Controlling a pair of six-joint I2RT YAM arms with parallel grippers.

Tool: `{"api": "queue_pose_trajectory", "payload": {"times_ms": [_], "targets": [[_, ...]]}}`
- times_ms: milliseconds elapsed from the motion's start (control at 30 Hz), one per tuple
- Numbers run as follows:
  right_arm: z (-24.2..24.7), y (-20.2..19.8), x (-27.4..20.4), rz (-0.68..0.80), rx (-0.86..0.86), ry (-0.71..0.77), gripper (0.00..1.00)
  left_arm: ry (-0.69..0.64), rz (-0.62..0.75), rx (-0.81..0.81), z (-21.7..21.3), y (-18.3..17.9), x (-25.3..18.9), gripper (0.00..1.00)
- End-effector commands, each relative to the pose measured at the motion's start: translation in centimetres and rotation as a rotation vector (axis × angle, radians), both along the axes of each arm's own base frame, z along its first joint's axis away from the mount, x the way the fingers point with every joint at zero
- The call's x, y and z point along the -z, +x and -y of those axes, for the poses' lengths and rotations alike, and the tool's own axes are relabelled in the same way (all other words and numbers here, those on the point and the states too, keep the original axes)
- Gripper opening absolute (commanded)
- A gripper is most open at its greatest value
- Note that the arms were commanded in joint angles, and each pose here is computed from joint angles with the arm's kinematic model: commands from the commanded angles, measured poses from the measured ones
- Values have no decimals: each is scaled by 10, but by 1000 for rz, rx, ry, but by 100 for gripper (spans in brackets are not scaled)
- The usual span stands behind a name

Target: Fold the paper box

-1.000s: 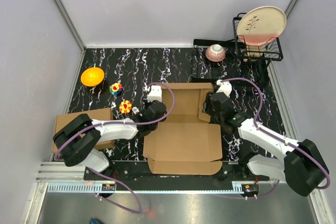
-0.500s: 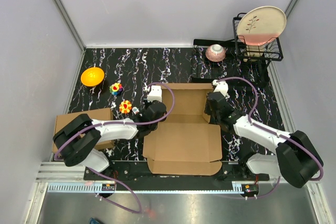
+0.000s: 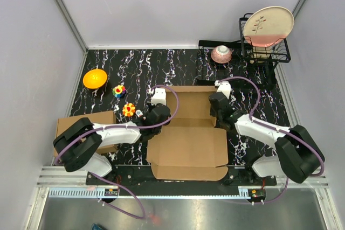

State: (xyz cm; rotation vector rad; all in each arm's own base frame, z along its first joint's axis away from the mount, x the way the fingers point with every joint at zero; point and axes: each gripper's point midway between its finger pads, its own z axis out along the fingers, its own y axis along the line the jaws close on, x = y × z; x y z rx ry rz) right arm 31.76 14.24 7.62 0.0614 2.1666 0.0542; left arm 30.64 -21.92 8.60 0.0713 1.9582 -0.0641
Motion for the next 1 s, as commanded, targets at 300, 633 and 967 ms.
{"api": "queue_pose_trajectory", "payload": {"times_ms": [300, 633, 967], "targets": [[18, 7, -4, -18, 104, -85, 8, 64, -44, 33, -3, -11, 7, 0], [18, 2, -10, -60, 123, -78, 0, 118, -51, -2, -8, -10, 1, 0], [-8, -18, -47, -251, -11, -32, 2, 191, -214, 106, 4, -27, -22, 0]]}}
